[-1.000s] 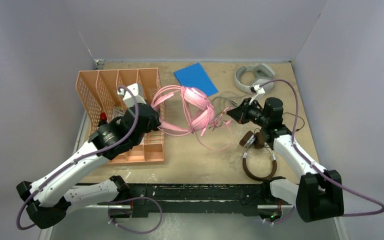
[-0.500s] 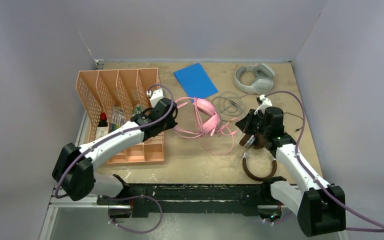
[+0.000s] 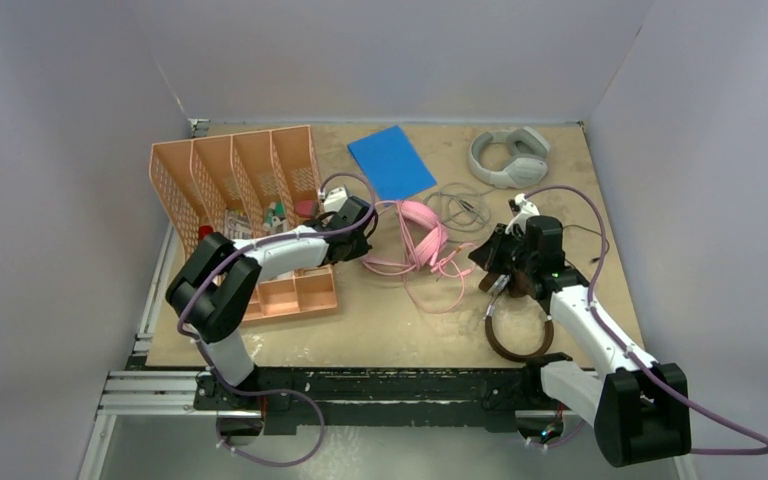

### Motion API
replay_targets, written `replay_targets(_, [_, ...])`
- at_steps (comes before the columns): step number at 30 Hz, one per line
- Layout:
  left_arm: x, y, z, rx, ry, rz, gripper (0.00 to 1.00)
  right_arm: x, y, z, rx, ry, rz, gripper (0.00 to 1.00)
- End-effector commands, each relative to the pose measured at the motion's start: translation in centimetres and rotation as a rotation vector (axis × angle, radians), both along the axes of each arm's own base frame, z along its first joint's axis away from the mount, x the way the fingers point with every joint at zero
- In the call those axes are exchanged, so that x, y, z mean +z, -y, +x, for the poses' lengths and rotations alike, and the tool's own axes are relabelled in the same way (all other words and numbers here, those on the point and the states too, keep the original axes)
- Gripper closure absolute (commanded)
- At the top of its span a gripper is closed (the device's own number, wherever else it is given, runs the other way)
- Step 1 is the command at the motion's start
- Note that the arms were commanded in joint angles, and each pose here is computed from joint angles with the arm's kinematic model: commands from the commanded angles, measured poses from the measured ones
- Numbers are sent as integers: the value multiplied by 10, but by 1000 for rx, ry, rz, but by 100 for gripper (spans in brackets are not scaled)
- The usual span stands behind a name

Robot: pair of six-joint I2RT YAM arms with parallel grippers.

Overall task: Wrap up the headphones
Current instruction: Place the headphones at the center of the board.

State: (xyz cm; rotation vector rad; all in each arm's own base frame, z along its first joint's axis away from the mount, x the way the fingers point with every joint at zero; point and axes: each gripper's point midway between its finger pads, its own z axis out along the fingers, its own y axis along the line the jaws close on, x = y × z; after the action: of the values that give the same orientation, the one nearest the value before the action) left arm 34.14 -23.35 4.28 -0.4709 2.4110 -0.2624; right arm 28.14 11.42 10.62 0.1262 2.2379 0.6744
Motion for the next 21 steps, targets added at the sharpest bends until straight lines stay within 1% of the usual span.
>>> replay_targets(1, [44,22,33,25,136,-124,83,8,-8,0,59,36,18,100])
replay_targets(3, [49,18,31,10,147,-105,67,8,-10,0,76,34,24,100])
replay_targets(4, [51,16,29,1,148,-93,61,8,-11,0,83,34,25,100])
replay_targets(6, [56,10,25,-10,152,-67,51,10,-12,0,95,40,24,100])
replay_targets(9, [68,3,15,-29,165,-42,43,15,-13,2,108,62,20,100])
replay_targets(13, [94,-3,-1,-61,201,-20,36,23,-16,3,126,83,26,100])
replay_targets(16, [122,15,-18,-136,249,1,33,29,-19,2,142,102,42,100])
replay_targets(18, [134,53,-37,-262,256,-70,32,33,-21,1,154,113,52,100])
replay_targets(19, [140,75,-46,-325,253,-142,31,34,-22,1,161,116,57,100])
replay_targets(21, [145,111,-62,-402,235,-287,31,35,-25,1,177,119,67,100])
